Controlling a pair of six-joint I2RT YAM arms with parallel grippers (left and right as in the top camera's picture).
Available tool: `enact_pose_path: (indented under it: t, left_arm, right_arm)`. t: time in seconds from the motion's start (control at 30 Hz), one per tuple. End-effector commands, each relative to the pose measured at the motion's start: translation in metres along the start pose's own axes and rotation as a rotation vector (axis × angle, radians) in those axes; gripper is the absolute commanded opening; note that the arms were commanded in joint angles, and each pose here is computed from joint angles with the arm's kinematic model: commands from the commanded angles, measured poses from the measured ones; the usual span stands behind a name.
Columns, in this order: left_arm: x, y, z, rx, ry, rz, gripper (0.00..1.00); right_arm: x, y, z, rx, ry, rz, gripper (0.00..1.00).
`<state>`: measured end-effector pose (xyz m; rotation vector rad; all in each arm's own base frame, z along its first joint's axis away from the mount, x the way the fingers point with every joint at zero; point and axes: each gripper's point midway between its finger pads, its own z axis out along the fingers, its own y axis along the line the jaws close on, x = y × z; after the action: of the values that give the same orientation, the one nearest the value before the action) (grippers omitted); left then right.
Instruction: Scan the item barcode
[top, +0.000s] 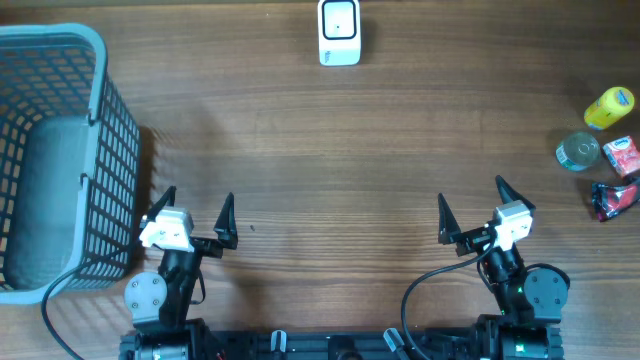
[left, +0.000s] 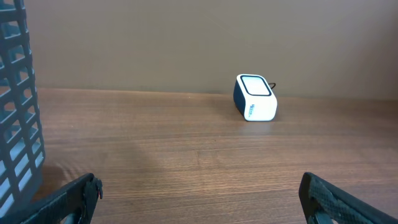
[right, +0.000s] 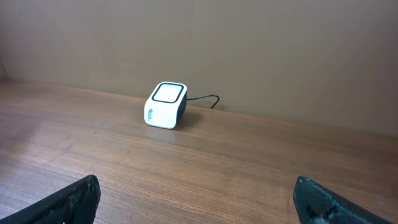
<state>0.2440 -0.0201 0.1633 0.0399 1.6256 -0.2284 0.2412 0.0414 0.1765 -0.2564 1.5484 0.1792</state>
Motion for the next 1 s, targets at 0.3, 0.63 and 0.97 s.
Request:
enact_pose_path:
  t: [0.3,0.63,0.97]
  left_arm:
    - [0.0003,-0.0003,-0.0003,-0.001,-0.003,-0.020,1.00]
    - [0.0003,-0.0004,-0.0003,0.000,-0.002,-0.020,1.00]
    - [0.0003,-0.0004,-0.0003,0.000,-0.003,-0.020,1.00]
  right_arm:
    - [0.0005,-0.0040,0.0002,0.021,0.001,0.015,1.00]
    - [-0.0024,-0.0039,-0.0006,0.021,-0.011,0.011,1.00]
    - [-0.0045,-0.0117,-0.0026,0.054,-0.021,0.022,1.00]
